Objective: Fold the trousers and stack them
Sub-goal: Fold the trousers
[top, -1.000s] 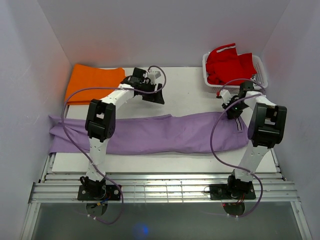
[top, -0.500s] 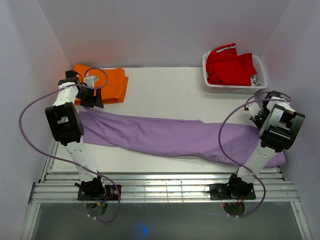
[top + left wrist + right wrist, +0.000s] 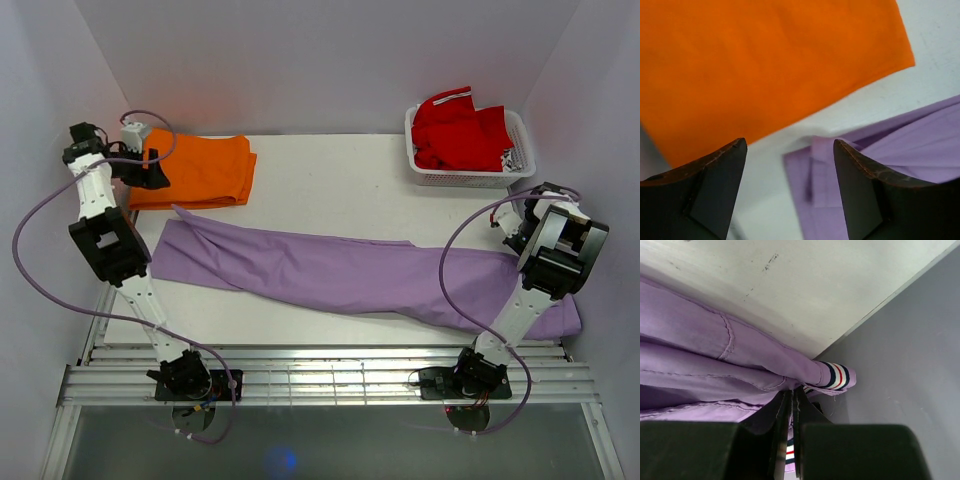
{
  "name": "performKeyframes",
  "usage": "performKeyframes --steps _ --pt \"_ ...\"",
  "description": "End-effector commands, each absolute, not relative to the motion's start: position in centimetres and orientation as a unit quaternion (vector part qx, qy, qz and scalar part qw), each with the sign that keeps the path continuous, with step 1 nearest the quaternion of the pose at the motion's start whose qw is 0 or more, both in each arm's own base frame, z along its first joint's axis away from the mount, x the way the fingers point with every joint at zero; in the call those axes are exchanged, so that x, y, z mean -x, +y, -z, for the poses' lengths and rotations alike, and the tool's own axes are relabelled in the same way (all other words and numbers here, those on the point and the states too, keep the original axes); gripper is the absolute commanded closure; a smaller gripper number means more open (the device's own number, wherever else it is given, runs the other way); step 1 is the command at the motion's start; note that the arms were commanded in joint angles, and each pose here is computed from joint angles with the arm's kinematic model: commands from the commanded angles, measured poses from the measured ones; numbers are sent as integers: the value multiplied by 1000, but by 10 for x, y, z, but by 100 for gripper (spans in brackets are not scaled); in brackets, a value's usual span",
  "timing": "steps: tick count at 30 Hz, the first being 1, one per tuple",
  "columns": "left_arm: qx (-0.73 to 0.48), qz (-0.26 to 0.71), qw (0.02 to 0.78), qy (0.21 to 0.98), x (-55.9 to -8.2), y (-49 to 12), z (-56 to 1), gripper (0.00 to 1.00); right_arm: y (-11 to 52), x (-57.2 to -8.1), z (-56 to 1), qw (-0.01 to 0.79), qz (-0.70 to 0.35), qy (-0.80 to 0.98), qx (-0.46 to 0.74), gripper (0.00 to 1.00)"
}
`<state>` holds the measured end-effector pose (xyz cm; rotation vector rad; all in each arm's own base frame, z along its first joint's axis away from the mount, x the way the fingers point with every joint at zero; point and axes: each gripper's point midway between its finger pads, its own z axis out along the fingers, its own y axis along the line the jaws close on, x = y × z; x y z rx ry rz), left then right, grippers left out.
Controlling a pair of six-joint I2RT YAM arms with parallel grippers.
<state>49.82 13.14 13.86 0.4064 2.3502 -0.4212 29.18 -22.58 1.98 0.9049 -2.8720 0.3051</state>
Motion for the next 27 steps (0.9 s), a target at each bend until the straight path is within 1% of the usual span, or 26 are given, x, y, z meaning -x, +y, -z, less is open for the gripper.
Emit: performKeyframes --steps 1,2,3,4,7,10,17,23,25,27 --pt "-273 164 451 834 -512 144 -188 19 -217 -282 -11 77 -67 -938 -332 92" --pt "-299 163 454 824 -512 142 -187 18 -215 -283 -13 74 -66 -937 -334 92" --pt "-376 138 467 788 -513 140 -189 18 -214 -283 -13 74 -64 -937 -335 92" --pt "-405 147 453 781 -503 130 -183 18 -212 -285 -14 73 -63 -936 -339 92" --pt "-501 130 426 742 -487 120 -164 18 -210 -287 -15 72 -66 -934 -344 92" --pt "-568 115 400 710 -475 116 -146 19 -210 -291 -16 72 -69 -933 -346 92" --pt "-658 84 371 650 -476 113 -117 18 -206 -295 -19 69 -69 -932 -349 92" --pt "-702 82 346 617 -474 100 -104 19 -203 -296 -21 65 -68 -933 -347 92" --pt "-711 84 336 612 -470 99 -100 22 -203 -297 -21 63 -69 -933 -347 92" --pt "-717 83 326 611 -466 101 -96 27 -203 -299 -22 60 -70 -933 -348 92"
